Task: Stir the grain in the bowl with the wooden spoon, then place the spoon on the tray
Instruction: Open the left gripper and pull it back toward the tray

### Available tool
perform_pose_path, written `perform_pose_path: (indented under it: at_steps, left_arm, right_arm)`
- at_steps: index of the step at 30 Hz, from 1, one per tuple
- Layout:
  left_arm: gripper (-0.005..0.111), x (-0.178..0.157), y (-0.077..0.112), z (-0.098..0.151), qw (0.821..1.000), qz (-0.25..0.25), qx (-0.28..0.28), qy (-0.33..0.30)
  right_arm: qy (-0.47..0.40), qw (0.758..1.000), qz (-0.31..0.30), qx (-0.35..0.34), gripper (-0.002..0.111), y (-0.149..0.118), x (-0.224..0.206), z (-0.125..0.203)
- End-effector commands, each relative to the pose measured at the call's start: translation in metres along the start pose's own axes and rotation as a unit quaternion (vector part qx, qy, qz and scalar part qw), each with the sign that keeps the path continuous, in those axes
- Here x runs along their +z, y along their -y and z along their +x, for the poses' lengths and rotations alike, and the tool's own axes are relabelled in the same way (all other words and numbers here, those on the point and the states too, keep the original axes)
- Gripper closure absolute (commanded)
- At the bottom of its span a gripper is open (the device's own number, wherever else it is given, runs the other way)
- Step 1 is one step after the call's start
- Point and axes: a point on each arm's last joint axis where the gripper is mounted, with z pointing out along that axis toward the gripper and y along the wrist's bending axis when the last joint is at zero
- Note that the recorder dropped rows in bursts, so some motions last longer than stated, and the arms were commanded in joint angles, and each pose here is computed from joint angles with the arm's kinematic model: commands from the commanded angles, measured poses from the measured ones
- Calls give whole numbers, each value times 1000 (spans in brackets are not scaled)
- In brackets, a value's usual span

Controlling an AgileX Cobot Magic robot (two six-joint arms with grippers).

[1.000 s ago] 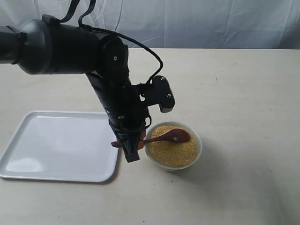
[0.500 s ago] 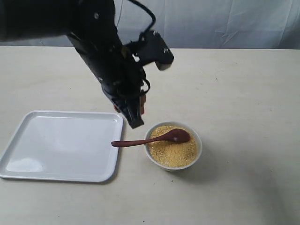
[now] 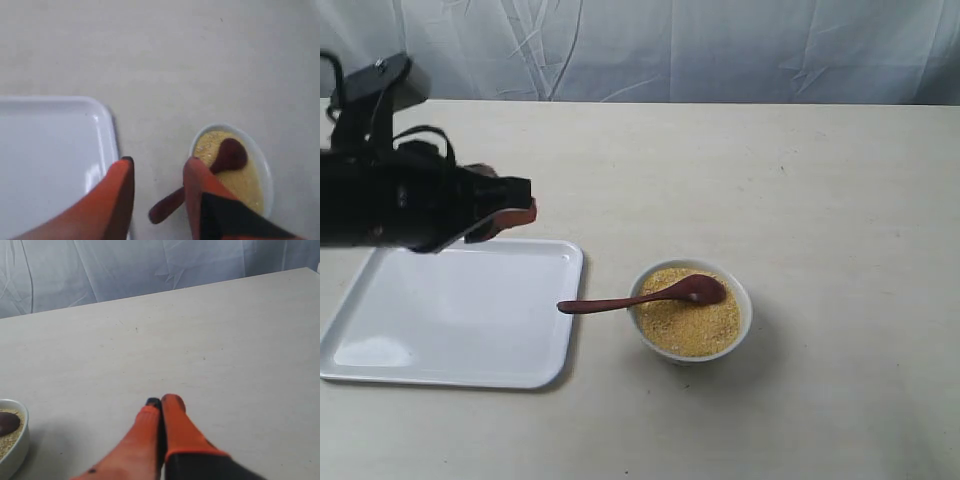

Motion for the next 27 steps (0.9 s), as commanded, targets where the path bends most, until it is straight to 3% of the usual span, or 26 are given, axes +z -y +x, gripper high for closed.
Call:
perform_pose_path:
  at_steps: [1,7,9,16,21,27]
  left_arm:
    - [72,-2,-22,36,995,-47,-69,52]
    - [72,-4,-21,46,996,-50,54,60]
    - [72,-4,-22,45,994,-53,63,70]
    - [65,-5,-20,69,992,-37,4,124]
    - [59,-9,-22,84,984,-7,-78,162]
    - [51,-6,-22,89,975,3,-154,159]
  right_arm:
    - [7,1000,3,-1,108,0,0,0]
    - [7,1000,3,-1,108,0,0,0]
    - [7,1000,3,0,108,0,0,0]
    - [6,1000,3,0,108,0,0,0]
    - [6,1000,3,0,108,0,0,0]
    - [6,1000,3,0,108,0,0,0]
